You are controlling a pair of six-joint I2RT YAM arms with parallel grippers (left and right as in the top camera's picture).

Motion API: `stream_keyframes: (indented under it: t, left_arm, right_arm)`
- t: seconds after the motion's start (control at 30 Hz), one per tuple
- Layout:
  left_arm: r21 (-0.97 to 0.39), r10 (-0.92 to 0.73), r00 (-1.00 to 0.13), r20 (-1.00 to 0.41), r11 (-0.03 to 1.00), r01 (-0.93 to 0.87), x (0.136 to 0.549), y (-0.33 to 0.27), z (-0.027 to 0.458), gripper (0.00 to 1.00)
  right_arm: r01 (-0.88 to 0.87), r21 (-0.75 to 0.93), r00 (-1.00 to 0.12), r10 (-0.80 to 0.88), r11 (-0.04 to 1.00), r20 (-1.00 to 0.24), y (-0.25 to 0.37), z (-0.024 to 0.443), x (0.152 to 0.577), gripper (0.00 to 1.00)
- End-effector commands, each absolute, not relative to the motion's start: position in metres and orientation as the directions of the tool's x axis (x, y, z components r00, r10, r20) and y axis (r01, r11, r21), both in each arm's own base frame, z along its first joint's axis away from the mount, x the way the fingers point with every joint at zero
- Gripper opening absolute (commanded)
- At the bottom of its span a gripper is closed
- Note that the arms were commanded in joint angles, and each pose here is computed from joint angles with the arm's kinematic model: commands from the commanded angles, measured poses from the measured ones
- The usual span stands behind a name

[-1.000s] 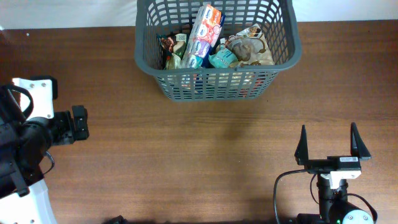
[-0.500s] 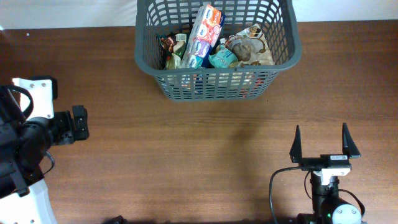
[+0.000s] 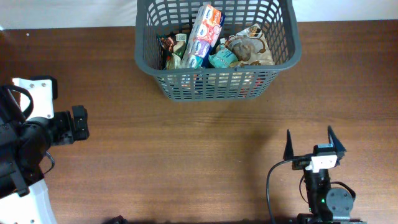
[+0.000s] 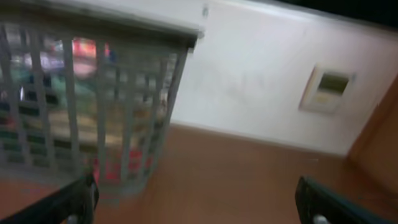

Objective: Pack container

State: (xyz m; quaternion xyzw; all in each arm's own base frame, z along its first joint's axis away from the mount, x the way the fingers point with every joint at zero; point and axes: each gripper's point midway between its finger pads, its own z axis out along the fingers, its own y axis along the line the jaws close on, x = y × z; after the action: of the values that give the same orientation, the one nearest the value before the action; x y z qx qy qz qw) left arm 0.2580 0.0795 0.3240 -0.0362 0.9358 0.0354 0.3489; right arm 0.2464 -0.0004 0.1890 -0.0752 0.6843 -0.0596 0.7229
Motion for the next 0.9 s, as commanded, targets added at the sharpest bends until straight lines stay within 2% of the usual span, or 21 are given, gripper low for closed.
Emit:
stream_keyframes:
  t: [0.0,0.1,0.87]
  left_arm:
    - [0.040,-0.036,-0.751,-0.659,0.996,-0.084,0.257,0.078,0.324,0.99]
    - [0.040,-0.037,-0.751,-0.659,0.996,-0.084,0.257,0.078,0.324,0.99]
    - [0.040,-0.037,-0.751,-0.659,0.996,-0.084,0.257,0.078,0.324,0.99]
  right_arm:
    - [-0.040,-0.177,-0.003,-0.177,0.983,-0.984,0.002,0.172,0.246,0.99]
    - [-0.049,-0.171,-0.062,-0.174,0.984,-0.983,0.002,0.158,0.246,0.99]
    - [-0.028,-0.173,-0.066,-0.174,0.985,-0.983,-0.001,0.158,0.246,0.99]
